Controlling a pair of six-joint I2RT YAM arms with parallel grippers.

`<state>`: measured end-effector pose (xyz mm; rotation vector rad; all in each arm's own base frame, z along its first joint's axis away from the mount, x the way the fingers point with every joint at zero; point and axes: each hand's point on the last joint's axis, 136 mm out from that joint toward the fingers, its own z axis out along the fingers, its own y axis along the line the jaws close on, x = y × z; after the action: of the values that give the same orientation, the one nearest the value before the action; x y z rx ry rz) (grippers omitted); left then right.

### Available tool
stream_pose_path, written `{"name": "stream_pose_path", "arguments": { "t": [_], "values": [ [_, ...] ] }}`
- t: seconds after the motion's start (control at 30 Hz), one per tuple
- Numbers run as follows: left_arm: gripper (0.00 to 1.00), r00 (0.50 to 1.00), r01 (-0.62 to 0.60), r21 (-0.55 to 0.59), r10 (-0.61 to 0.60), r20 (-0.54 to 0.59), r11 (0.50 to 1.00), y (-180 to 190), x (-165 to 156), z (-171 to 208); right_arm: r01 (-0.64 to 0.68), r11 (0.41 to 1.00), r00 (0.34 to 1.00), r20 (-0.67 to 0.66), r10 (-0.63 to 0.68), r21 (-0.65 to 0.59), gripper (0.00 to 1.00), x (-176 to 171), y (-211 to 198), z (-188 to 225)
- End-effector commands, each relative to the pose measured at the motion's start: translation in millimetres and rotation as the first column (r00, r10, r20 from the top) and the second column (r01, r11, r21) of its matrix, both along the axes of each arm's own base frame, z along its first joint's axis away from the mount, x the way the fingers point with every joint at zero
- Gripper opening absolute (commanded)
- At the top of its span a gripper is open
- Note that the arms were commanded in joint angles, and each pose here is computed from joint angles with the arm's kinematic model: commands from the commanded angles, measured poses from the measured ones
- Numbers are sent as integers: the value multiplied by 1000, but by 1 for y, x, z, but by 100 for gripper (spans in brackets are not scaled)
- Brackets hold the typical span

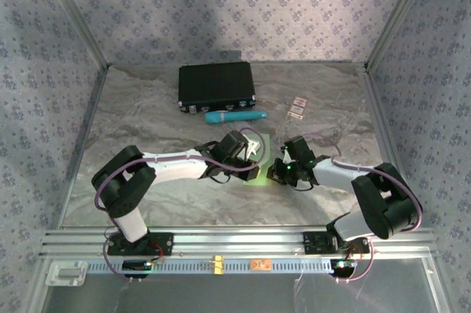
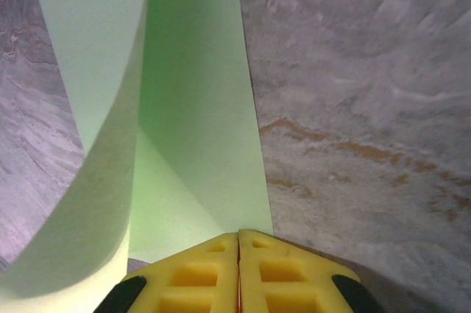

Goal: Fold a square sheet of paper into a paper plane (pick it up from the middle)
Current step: Fold the triangle a second time at the center of the table.

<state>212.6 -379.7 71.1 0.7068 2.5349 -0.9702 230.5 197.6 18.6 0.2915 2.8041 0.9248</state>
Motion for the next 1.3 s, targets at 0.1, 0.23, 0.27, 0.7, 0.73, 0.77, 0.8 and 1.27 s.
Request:
{"name": "stream_pose_path", "arguments": {
  "t": [0.1,0.23,0.27,0.7,0.73,0.77,0.8,1.27],
  "values": [
    [0,999,-36,-67,35,-19,997,-16,10,11,-59,995,998,-28,57,-78,9,-2,-15,-4],
    [2,999,-38,-62,37,-22,997,-20,10,8,-67,996,998,-13,67,-53,10,3,-14,2],
    [3,999,-41,-59,40,-19,997,-21,12,7,-70,997,998,-8,70,-44,10,4,-12,4],
    [11,999,-43,-45,44,30,998,-21,19,10,-63,997,998,-13,62,-48,11,5,-11,2],
    [11,999,-39,-44,41,33,998,-22,18,10,-62,997,998,-16,61,-50,11,4,-11,1],
    [11,999,-39,-46,41,36,998,-23,19,11,-60,997,998,-15,59,-49,11,5,-11,2],
    [11,998,-37,-47,39,39,998,-23,19,10,-59,997,998,-16,59,-49,11,4,-11,1],
    [1,999,-22,-42,24,44,999,-23,18,9,-52,998,999,12,53,-18,11,10,-4,10]
  ]
}}
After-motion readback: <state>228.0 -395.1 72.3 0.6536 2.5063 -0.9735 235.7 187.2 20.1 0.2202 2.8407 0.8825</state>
